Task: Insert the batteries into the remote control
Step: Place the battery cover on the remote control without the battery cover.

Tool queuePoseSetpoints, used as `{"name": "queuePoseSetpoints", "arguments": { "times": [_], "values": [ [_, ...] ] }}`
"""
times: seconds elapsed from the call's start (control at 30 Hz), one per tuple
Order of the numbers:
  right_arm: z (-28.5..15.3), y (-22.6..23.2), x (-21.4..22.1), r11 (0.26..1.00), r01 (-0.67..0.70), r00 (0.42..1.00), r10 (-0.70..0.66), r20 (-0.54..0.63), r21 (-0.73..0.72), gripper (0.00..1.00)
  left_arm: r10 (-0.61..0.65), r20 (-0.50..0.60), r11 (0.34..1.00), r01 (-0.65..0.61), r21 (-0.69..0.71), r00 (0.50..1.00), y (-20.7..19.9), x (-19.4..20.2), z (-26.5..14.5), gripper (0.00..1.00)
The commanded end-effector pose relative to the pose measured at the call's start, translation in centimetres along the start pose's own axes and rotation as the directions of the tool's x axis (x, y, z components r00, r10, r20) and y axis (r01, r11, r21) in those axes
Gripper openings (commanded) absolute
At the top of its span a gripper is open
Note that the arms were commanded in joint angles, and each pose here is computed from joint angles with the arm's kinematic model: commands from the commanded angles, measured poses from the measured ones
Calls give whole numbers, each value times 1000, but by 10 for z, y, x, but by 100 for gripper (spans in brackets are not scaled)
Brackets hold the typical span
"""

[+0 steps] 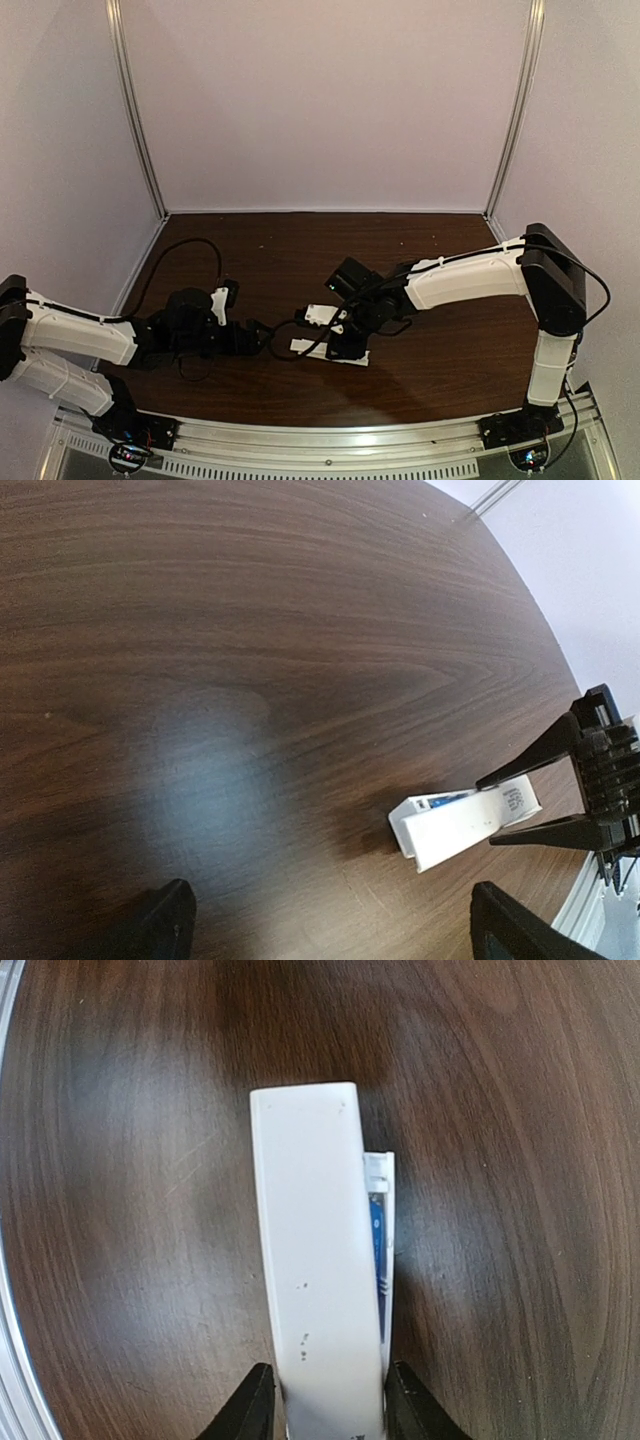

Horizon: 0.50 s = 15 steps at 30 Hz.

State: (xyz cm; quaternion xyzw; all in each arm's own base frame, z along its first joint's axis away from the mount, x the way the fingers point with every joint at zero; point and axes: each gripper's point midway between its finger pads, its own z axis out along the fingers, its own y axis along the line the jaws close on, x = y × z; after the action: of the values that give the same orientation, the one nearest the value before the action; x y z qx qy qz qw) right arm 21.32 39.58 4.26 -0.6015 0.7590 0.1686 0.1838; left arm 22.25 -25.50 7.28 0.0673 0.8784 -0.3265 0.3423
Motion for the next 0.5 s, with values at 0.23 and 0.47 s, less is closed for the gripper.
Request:
{"name": "queuePoseSetpoints", "arguments": {
  "times": [0.23, 0.47],
  "values": [
    [-9, -1, 10, 999, -30, 999, 31, -19, 35, 44, 18, -28, 998, -16, 53, 999, -8, 4, 12, 92],
    [-17, 2, 3, 999, -22, 1000, 22, 12, 27, 44, 20, -31, 996, -17, 92, 999, -16, 4, 17, 82]
  ]
}}
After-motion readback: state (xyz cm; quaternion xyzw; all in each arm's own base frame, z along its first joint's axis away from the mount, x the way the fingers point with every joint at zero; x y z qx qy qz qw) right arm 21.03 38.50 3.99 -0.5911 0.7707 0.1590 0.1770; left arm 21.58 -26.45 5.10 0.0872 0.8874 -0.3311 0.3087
